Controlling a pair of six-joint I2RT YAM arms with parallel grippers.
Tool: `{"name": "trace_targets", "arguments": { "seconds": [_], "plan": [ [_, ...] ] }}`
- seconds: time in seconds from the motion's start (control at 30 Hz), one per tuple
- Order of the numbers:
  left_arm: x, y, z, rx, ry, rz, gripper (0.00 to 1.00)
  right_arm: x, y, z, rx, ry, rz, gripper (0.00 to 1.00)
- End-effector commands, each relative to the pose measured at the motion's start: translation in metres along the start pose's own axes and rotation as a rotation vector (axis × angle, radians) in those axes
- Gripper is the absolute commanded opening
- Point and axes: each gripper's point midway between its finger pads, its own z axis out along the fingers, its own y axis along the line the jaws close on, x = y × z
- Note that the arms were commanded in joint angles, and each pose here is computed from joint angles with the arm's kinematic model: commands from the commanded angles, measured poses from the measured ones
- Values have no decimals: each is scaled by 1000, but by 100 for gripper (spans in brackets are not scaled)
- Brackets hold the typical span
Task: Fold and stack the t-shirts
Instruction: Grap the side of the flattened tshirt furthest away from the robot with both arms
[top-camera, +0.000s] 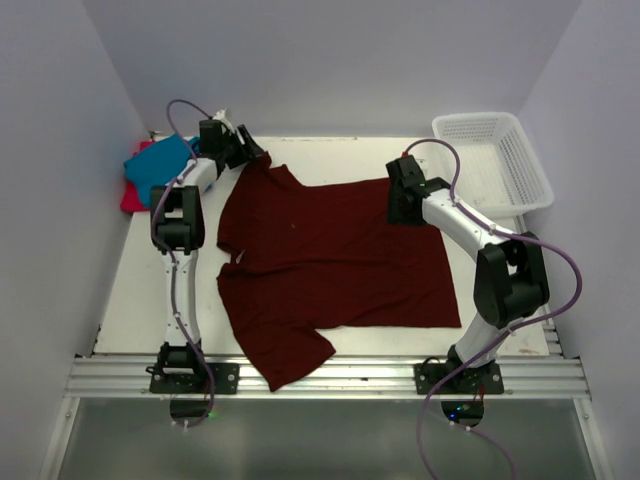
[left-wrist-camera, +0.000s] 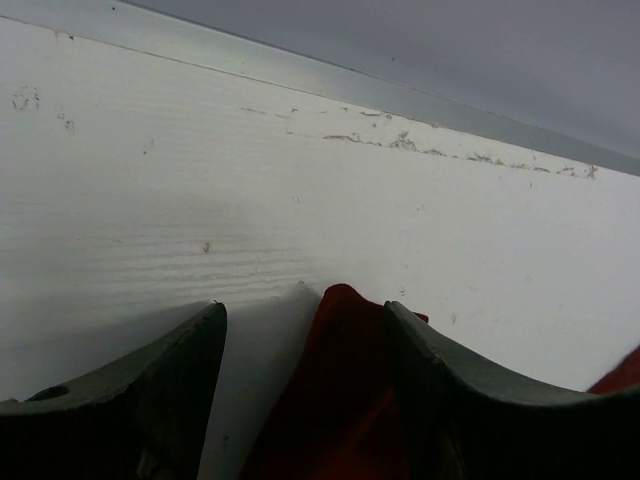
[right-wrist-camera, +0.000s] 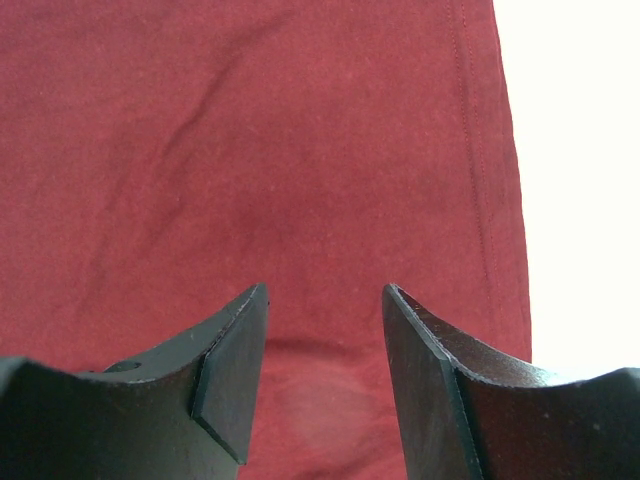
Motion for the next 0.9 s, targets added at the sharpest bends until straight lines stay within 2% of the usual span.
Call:
{"name": "trace_targets", "arguments": {
  "seconds": [0.0, 0.1, 0.4, 0.63, 0.87],
  "plan": [
    [-20, -8, -10, -74, -29, 96, 69, -9, 0, -6, -15, -35, 20, 53],
    [-14, -11, -8, -96, -21, 133, 69, -11, 0, -8, -18, -41, 22, 52],
    [0, -39, -6, 46, 8, 141, 66, -6, -2, -6, -6, -31, 8, 52],
    [-24, -69, -36, 101, -51, 147, 66, -6, -2, -5, -7, -32, 4, 52],
    [-26, -73, -52, 86, -58, 146, 66, -4, -3, -6, -9, -28, 6, 51]
  ]
}}
